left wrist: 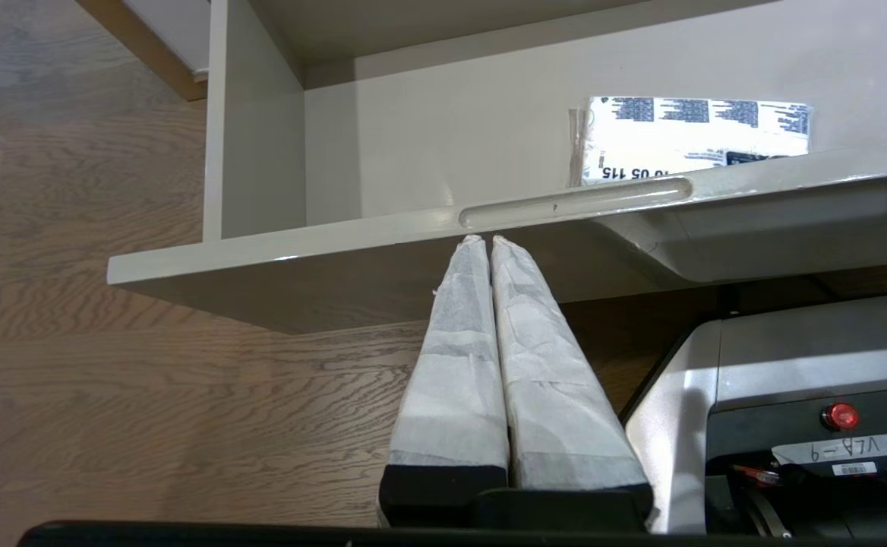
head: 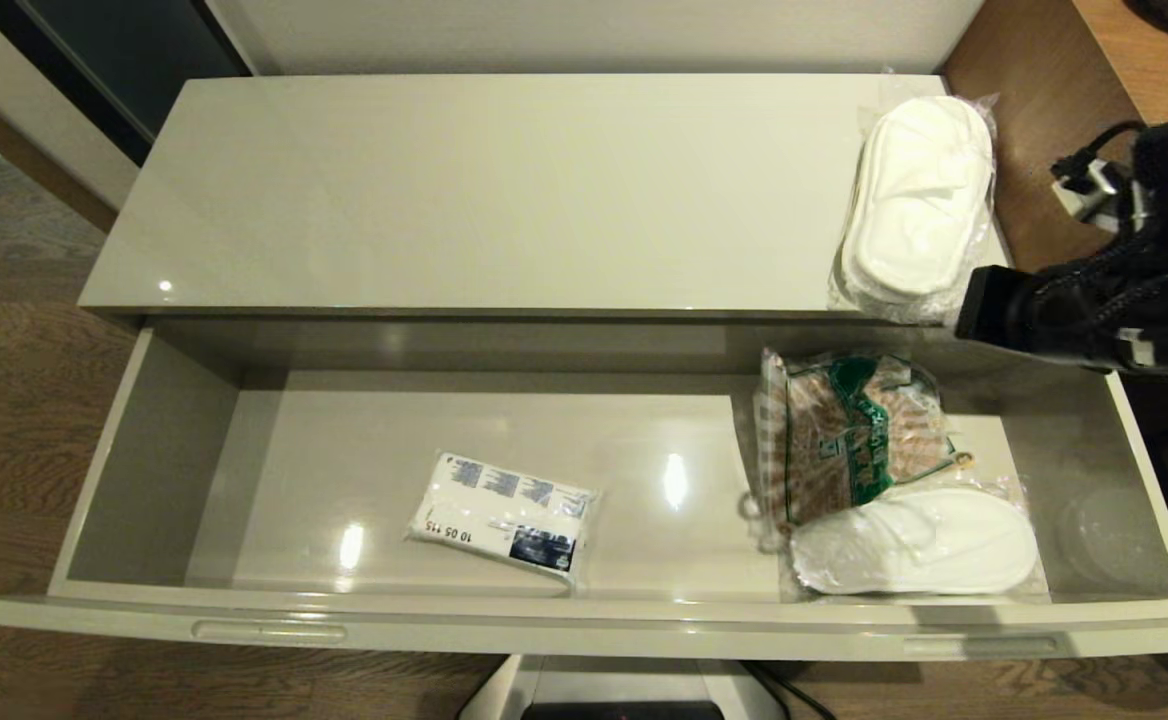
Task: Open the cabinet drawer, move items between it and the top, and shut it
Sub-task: Take out the tissue from the drawer
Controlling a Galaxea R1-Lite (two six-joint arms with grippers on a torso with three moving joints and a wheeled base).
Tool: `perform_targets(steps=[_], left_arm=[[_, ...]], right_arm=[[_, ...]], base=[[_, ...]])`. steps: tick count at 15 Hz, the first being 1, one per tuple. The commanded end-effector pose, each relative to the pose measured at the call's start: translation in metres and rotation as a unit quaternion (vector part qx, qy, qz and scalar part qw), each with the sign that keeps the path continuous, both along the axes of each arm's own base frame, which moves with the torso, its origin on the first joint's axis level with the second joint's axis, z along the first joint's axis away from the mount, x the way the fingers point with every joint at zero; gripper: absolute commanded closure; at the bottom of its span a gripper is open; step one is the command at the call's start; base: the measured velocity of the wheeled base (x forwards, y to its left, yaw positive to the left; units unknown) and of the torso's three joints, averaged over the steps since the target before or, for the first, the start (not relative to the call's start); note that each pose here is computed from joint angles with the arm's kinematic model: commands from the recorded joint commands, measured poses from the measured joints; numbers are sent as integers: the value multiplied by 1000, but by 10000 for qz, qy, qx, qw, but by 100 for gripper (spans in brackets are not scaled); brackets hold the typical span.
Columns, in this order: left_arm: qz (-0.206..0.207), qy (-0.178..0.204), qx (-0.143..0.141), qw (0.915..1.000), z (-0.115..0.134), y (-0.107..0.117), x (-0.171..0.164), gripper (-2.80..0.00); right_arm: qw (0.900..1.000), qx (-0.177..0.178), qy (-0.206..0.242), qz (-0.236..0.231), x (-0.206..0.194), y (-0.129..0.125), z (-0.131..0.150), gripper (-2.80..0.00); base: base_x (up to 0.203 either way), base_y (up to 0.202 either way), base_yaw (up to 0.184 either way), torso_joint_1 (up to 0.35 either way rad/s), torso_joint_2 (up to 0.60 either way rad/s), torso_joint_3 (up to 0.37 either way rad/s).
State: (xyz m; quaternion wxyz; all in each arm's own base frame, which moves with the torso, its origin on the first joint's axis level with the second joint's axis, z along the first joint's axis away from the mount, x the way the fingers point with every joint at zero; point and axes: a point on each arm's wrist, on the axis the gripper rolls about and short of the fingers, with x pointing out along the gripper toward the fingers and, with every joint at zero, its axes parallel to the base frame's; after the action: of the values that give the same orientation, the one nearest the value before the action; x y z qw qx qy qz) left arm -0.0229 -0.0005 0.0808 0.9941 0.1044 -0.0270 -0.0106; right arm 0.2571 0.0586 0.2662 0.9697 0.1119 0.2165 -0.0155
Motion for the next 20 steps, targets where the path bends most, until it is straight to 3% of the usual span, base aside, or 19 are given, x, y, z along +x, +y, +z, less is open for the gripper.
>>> perform_targets(steps=[1,8,11,14,17,20], left_arm=[[-4,4,7,10000,0,0,0,0],[-4,4,7,10000,0,0,0,0],[-4,4,7,10000,0,0,0,0],[-4,4,7,10000,0,0,0,0],[-4,4,7,10000,0,0,0,0],[-4,4,7,10000,0,0,0,0]], right_arm=[[9997,80,-207,141,-59,-12,27,0],[9974,-123,509,501,-201,-46,21,0],[9951,35,773,616,-253,-60,25,0],[9918,435,969,714,-305,-74,27,0],[9894,499,1121,773,-328,-80,10,0],[9860,500,1508,514,-335,-76,-24,0]], base=[[0,0,0,0,0,0],[0,0,0,0,0,0],[0,0,0,0,0,0],[0,0,0,0,0,0],[0,0,0,0,0,0],[0,0,0,0,0,0]])
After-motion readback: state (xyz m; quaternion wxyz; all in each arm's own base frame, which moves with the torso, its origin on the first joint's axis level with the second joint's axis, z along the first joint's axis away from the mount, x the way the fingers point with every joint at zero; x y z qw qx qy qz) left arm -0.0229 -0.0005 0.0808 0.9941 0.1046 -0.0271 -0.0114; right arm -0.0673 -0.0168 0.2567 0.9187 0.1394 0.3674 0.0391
